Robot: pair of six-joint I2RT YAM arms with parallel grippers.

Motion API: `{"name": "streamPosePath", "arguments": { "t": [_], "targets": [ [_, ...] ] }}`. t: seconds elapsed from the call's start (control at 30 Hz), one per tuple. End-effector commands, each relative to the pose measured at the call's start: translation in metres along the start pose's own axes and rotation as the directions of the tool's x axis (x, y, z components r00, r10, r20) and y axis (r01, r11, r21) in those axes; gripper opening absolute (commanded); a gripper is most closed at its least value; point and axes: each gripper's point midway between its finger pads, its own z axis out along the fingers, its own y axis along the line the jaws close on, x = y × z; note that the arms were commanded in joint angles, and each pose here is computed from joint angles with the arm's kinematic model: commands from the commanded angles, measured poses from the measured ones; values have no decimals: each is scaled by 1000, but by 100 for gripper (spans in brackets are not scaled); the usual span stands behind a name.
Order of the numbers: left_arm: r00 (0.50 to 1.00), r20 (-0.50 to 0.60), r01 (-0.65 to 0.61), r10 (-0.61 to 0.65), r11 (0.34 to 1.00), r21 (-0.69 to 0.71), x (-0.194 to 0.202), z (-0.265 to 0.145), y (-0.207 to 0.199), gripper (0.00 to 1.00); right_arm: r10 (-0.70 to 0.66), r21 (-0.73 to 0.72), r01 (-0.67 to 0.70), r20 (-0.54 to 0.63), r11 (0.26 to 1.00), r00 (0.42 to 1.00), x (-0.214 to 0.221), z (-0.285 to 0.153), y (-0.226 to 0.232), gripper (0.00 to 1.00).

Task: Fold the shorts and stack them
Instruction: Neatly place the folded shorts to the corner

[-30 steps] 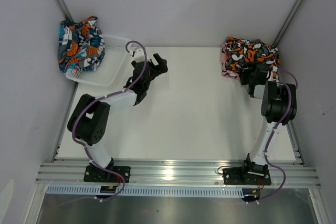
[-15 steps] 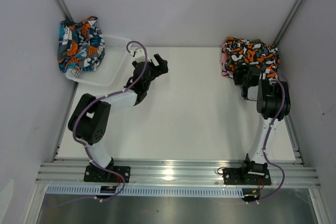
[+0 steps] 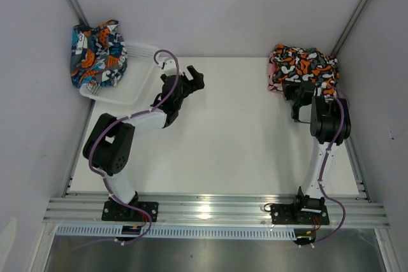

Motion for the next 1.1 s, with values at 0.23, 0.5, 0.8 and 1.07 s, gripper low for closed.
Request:
{"name": "streamPosePath", "arguments": {
  "t": [0.23,0.5,0.8,1.07],
  "targets": [
    [998,61,8,-11,999,37,-24,5,-13,99,21,97,-18,-33,995,999,-13,-9,22,0],
    [998,58,9,-12,999,39,-24,6,-13,99,-41,148,45,-35,988,999,-16,-6,8,39],
    [999,51,10,-12,999,49,-22,6,-16,99,-92,150,89,16,985,996,-28,-8,12,38],
    [999,51,9,-11,999,51,-22,6,-17,99,-105,137,99,37,986,994,-32,-11,25,0]
  ]
}}
